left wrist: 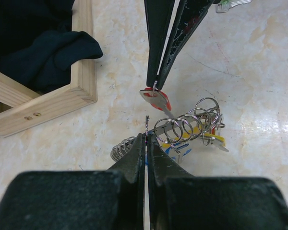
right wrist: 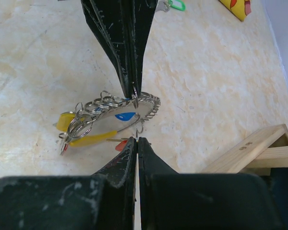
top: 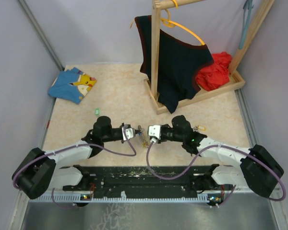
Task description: Put the keys on the keyring
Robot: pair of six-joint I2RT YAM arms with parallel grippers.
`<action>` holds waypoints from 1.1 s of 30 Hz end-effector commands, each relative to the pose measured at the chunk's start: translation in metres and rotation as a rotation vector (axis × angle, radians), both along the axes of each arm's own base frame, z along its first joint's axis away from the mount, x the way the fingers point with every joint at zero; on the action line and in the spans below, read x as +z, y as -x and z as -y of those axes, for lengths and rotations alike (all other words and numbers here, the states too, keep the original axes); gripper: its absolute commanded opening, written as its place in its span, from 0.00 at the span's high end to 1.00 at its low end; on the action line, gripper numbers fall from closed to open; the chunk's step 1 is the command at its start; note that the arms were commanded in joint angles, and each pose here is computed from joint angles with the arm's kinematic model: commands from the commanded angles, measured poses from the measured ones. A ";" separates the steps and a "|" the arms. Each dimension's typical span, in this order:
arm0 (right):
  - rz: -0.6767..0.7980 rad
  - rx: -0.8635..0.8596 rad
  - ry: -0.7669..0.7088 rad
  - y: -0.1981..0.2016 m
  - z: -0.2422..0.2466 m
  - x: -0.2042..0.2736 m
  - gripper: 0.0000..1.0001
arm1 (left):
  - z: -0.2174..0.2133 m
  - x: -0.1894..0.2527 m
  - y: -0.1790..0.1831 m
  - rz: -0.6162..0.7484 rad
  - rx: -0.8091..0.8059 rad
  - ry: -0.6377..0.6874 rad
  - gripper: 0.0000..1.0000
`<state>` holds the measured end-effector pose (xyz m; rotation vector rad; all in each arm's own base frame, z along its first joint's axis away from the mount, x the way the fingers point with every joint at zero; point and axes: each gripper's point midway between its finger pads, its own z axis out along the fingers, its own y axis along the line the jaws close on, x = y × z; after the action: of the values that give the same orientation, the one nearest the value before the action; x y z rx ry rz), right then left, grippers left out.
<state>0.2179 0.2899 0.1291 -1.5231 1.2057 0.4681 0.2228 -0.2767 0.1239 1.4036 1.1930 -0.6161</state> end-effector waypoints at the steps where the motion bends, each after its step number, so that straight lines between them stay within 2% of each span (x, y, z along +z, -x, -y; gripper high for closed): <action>1: 0.098 0.053 -0.094 -0.007 -0.018 0.037 1.00 | 0.005 0.003 0.002 0.027 -0.030 -0.001 0.99; 22: 0.097 0.135 -0.071 0.000 -0.031 0.034 1.00 | 0.009 -0.006 0.005 0.006 -0.048 -0.033 0.99; 33: 0.055 0.156 -0.013 0.003 -0.030 0.021 1.00 | 0.009 -0.006 0.004 0.007 -0.046 -0.035 0.99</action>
<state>0.2144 0.3074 0.1287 -1.6116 1.1189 0.5208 0.2143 -0.2792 0.1025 1.4656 1.2356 -0.6378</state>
